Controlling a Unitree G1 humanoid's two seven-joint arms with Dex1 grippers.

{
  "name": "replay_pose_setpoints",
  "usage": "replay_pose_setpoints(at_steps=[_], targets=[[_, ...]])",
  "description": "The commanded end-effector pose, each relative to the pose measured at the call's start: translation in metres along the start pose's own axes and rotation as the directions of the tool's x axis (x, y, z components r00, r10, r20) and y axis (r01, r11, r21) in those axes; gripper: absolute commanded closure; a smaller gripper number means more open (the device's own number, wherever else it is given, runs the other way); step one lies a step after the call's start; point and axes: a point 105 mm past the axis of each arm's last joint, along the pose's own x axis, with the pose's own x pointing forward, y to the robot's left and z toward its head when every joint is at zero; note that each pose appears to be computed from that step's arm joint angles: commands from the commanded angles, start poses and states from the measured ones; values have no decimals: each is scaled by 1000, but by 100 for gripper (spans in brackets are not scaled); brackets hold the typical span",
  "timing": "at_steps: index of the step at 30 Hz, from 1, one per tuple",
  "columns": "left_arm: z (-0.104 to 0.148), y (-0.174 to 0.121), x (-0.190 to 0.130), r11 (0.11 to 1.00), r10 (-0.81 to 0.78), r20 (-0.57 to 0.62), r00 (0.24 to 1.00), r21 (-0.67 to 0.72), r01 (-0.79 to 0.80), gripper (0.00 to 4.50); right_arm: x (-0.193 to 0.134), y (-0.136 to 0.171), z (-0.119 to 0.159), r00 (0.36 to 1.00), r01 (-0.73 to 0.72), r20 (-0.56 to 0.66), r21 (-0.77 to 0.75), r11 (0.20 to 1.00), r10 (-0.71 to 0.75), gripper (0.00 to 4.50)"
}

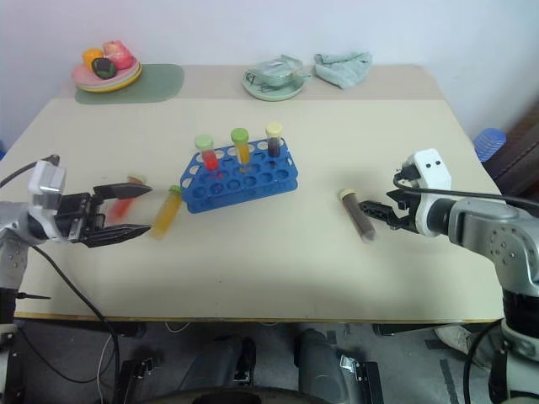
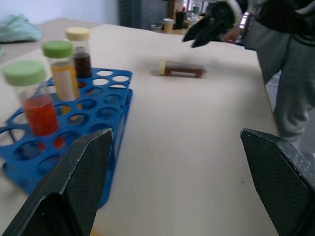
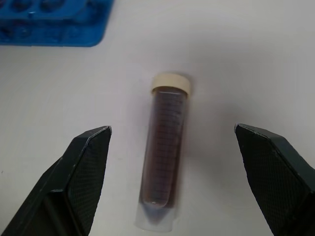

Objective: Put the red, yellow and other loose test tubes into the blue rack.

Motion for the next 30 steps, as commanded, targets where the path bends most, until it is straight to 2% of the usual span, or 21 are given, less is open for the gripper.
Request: replay_pose_setpoints(at_steps=[1,8,21,24,28,29,30], targets=[[7,-7,12,998,-55,5,998,26,55,25,5,-9,9,999,33,-28,17,999,-33,38],[6,-18,39,981,-182,-33,983,54,184,25,29,-3,11,995,-7,-102,38,999,11,38],[-2,-26,52,977,-193,-99,976,76,201,25,61,1,1,985,-11,-170,23,1000,15,38],[-2,-27,54,979,-181,-101,978,78,189,19,67,1,-3,983,-11,-182,12,1000,13,123],[-3,-28,56,982,-167,-97,981,77,175,19,73,2,-6,982,-11,-190,-1,1000,11,329],[-3,-28,56,982,-163,-92,982,76,170,19,73,3,-6,982,-15,-189,-4,1000,14,366],[-3,-28,56,984,-159,-86,984,73,165,19,73,4,-6,982,-18,-188,-7,1000,16,372]])
